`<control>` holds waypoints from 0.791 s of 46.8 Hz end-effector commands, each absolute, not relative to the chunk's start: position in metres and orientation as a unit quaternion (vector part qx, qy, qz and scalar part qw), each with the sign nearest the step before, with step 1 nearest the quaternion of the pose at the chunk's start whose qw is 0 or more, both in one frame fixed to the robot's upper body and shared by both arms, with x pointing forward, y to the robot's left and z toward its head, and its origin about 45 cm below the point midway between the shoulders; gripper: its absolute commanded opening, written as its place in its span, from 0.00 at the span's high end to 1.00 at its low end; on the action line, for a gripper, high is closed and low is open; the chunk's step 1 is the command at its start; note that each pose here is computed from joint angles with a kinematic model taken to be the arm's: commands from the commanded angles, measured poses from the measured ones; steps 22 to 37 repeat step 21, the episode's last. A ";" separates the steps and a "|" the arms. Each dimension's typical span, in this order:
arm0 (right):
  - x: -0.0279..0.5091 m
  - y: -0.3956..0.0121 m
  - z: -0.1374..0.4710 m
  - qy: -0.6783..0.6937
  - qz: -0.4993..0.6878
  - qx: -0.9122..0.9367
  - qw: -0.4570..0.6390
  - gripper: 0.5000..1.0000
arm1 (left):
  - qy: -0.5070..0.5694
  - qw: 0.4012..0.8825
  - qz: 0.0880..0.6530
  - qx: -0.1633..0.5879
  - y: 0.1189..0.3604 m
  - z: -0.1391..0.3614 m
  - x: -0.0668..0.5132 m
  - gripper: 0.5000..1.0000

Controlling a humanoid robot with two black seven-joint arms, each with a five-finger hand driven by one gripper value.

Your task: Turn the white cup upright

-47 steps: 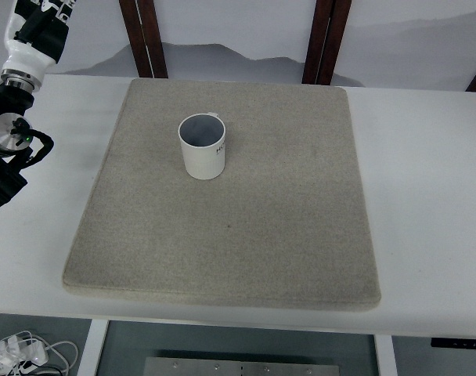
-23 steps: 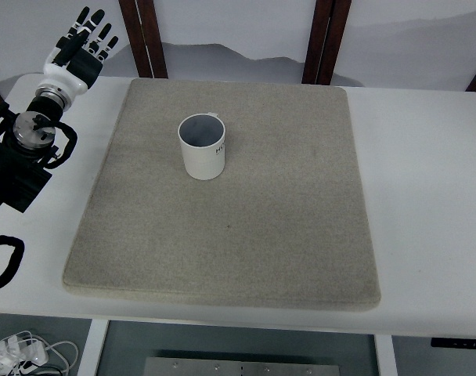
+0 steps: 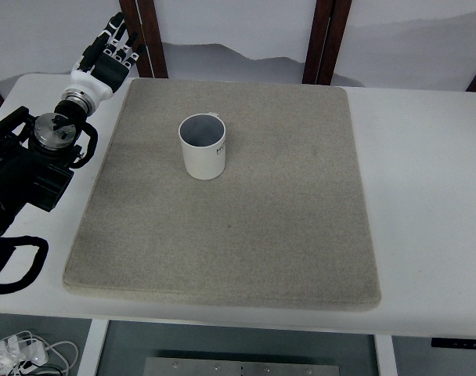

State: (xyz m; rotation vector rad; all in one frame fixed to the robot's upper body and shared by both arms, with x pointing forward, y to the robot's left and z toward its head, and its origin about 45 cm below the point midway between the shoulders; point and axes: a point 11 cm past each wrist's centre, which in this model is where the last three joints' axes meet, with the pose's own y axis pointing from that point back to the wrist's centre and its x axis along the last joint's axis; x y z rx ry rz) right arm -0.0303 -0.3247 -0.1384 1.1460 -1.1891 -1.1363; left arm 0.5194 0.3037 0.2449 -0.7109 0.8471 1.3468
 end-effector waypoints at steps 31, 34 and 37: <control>-0.032 -0.325 -0.138 -0.498 -0.481 0.479 0.540 0.10 | 0.384 0.638 0.581 -0.328 0.292 0.244 0.521 0.01; -0.032 -0.325 -0.138 -0.498 -0.481 0.479 0.540 0.10 | 0.384 0.638 0.581 -0.328 0.292 0.244 0.521 0.01; -0.032 -0.325 -0.138 -0.498 -0.481 0.479 0.540 0.10 | 0.384 0.638 0.581 -0.328 0.292 0.244 0.521 0.01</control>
